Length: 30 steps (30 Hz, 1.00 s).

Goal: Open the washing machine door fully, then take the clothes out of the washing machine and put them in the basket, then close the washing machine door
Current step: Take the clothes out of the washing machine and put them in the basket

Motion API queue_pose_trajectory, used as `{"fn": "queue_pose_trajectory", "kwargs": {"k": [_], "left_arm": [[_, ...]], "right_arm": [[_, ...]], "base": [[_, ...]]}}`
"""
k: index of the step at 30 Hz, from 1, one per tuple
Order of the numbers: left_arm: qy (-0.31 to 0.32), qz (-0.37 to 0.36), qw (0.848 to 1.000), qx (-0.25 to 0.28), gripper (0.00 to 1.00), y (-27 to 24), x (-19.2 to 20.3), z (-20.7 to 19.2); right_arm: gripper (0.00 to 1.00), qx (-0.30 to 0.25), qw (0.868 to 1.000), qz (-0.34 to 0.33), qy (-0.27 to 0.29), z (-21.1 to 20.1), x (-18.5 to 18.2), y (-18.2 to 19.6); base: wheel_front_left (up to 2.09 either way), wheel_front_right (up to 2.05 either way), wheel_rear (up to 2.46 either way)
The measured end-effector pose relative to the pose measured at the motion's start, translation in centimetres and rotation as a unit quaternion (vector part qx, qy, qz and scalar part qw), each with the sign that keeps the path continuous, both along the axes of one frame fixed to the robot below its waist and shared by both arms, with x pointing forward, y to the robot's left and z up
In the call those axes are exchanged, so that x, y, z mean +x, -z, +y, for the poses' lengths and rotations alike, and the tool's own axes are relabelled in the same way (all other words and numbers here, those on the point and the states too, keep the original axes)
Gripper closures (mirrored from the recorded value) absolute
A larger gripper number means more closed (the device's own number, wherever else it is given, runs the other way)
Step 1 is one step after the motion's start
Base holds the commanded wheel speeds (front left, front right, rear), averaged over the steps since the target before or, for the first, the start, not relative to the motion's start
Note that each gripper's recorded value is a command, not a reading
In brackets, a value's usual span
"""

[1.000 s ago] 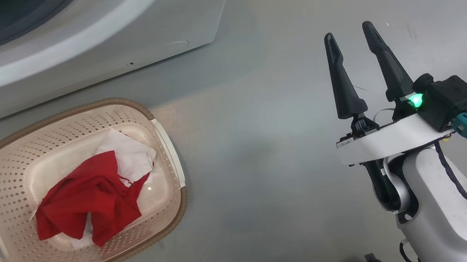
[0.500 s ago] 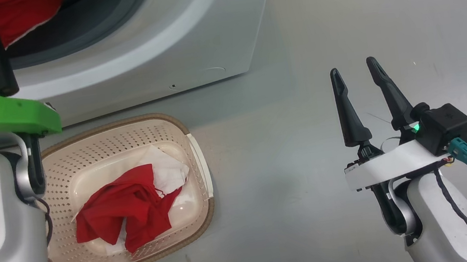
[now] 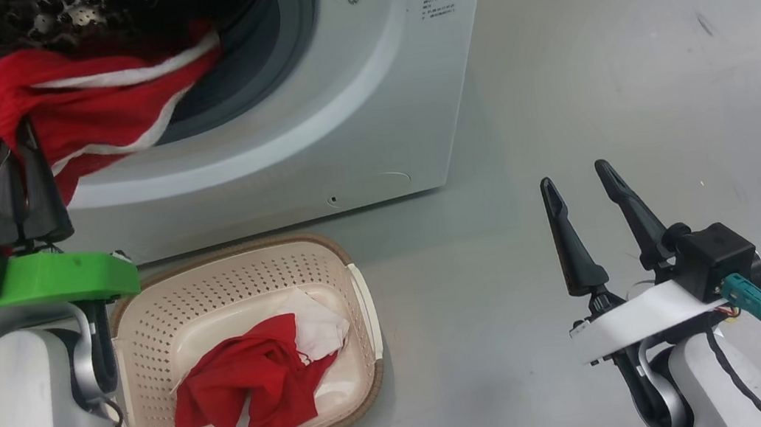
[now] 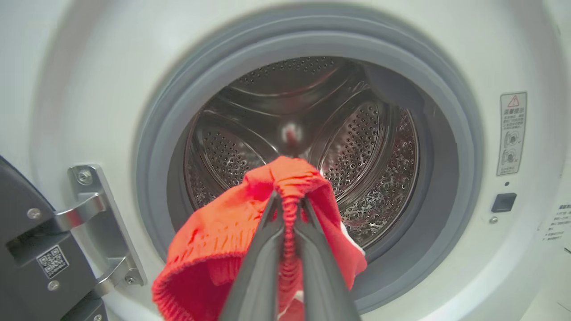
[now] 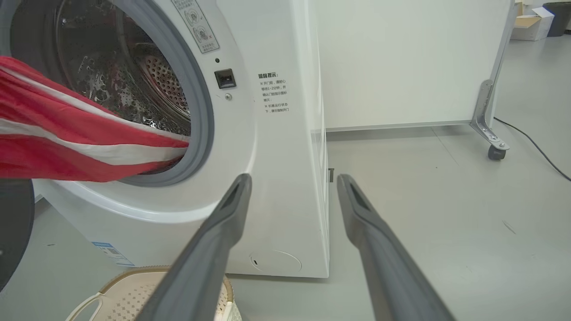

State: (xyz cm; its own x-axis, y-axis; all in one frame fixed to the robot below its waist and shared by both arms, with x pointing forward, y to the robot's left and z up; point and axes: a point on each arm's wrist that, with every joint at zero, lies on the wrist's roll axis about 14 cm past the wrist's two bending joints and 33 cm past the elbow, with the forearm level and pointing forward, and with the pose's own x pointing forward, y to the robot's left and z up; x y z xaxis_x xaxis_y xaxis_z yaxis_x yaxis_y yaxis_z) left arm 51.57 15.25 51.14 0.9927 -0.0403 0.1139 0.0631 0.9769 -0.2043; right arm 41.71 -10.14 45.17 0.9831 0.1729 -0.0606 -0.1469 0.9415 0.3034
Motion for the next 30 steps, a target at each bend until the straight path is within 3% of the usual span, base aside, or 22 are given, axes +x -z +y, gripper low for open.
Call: {"fn": "queue_pose_trajectory", "kwargs": {"k": [15,30], "left_arm": [[-0.025,-0.076,0.997,-0.007,1.0,-6.0,-6.0,1.3],[0.015,0.055,0.998,-0.019,1.0,2.5,-9.8,-1.9]], "right_arm": [[0.0,0.005,1.0,-0.022,-0.013,1.0,-3.1,-2.3],[0.0,0.008,0.999,-0.025,-0.027,1.8,-3.3,-2.4]], "base": [[0.0,0.0,0.0],[0.0,0.0,0.0]]}}
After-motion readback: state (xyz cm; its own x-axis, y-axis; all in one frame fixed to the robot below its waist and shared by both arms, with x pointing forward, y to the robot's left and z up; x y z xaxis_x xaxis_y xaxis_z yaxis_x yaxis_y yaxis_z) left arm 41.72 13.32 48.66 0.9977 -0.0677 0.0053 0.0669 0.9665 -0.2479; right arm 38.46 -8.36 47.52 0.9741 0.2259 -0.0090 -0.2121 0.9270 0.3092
